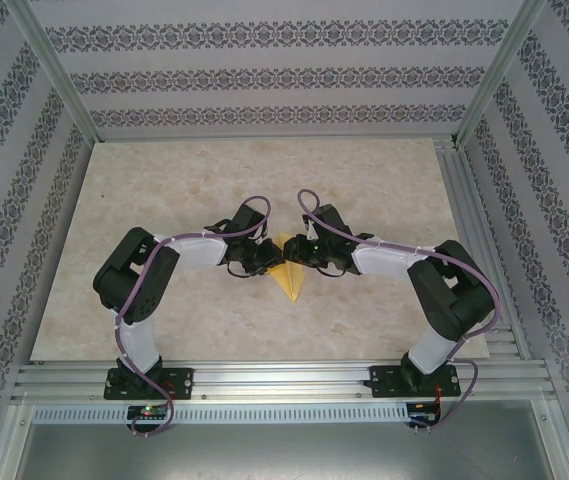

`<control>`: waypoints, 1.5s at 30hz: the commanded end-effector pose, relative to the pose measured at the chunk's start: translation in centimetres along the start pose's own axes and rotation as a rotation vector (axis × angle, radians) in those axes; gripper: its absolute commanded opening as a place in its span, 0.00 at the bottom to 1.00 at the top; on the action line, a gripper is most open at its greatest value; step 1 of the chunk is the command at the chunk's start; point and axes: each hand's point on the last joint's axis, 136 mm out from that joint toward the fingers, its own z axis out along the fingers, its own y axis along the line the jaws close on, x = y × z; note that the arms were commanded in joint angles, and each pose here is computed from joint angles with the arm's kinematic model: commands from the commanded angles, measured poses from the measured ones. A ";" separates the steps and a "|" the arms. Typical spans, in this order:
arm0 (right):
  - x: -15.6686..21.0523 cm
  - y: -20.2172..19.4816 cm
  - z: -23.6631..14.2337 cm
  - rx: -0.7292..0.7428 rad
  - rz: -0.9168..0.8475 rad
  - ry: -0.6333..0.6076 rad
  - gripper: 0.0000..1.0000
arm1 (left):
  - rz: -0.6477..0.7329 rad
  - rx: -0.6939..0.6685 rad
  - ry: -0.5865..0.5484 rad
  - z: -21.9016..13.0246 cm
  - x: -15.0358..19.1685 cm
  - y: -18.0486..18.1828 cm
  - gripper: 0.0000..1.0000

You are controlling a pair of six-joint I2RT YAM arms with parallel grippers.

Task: Fold a paper plane with a square sheet of paper (fold left side to right side)

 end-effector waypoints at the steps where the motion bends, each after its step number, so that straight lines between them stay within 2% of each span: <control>1: -0.4 0.6 0.3 0.002 -0.012 0.001 0.29 | 0.033 -0.013 0.002 0.3 0.1 -0.3 0.23; 7: -0.1 0.2 0.6 0.032 -0.013 0.015 0.20 | 0.032 -0.014 0.001 0.3 0.2 -0.2 0.23; 14: -0.1 0.3 0.4 0.008 -0.002 0.017 0.05 | 0.037 -0.013 -0.003 0.0 0.2 -0.3 0.23; 17: -0.4 0.4 0.1 -0.023 0.003 0.013 0.02 | 0.039 -0.019 -0.003 0.0 0.3 -0.2 0.24; 29: -0.5 0.4 -0.1 -0.125 -0.005 0.039 0.02 | 0.026 -0.045 0.002 0.2 0.7 1.0 0.24; 37: -0.3 -0.1 -0.4 -0.138 0.007 0.040 0.02 | 0.058 -0.040 -0.018 -1.3 1.0 0.6 0.25; 45: -0.1 -1.3 -0.7 -0.154 0.028 0.031 0.02 | 0.035 -0.068 0.002 0.0 1.0 1.7 0.24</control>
